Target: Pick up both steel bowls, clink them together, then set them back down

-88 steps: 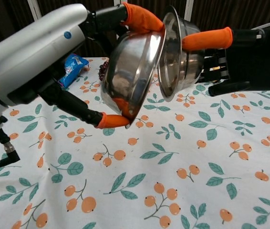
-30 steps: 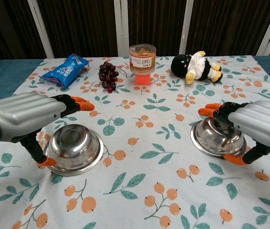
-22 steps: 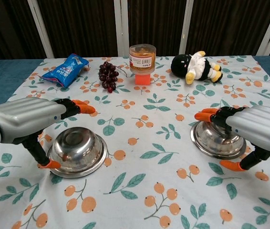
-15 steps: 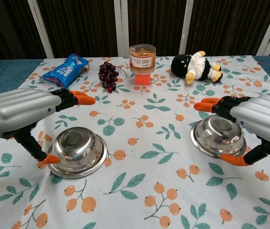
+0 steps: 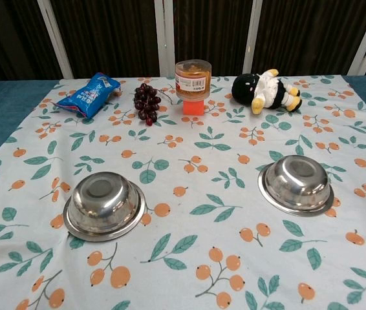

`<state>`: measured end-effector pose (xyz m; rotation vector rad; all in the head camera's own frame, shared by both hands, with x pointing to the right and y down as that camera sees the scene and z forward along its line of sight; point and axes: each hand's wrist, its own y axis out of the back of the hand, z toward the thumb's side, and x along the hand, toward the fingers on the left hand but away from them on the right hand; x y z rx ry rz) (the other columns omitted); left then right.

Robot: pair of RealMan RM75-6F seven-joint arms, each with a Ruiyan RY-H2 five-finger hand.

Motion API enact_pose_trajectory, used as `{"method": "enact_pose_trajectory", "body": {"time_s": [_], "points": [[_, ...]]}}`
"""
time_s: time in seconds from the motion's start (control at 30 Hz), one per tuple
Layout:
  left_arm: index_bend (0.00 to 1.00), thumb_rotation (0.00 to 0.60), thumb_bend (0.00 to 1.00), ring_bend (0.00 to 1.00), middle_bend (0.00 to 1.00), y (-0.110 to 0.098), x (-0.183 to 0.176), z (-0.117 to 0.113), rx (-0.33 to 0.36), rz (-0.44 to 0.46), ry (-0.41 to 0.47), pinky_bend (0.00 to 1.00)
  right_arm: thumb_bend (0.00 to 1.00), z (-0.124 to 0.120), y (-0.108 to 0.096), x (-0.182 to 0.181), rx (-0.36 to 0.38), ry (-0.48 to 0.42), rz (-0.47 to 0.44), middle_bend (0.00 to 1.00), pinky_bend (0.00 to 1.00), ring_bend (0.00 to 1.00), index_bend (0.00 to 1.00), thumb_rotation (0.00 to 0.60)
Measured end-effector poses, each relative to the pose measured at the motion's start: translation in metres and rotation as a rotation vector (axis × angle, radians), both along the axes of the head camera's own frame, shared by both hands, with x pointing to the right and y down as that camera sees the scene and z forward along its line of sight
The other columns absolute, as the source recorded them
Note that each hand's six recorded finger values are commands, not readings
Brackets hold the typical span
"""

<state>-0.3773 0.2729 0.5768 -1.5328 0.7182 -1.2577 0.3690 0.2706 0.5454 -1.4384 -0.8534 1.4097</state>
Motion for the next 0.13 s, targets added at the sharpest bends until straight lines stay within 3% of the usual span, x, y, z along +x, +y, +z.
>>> {"method": "enact_pose_trajectory", "body": {"time_s": [0.13], "points": [[0.00, 0.600, 0.04, 0.00, 0.00, 0.005, -0.023, -0.004, -0.008, -0.051, -0.025, 0.11, 0.35, -0.013, 0.011, 0.032, 0.018, 0.011, 0.065, 0.00, 0.00, 0.00, 0.00, 0.587]]}}
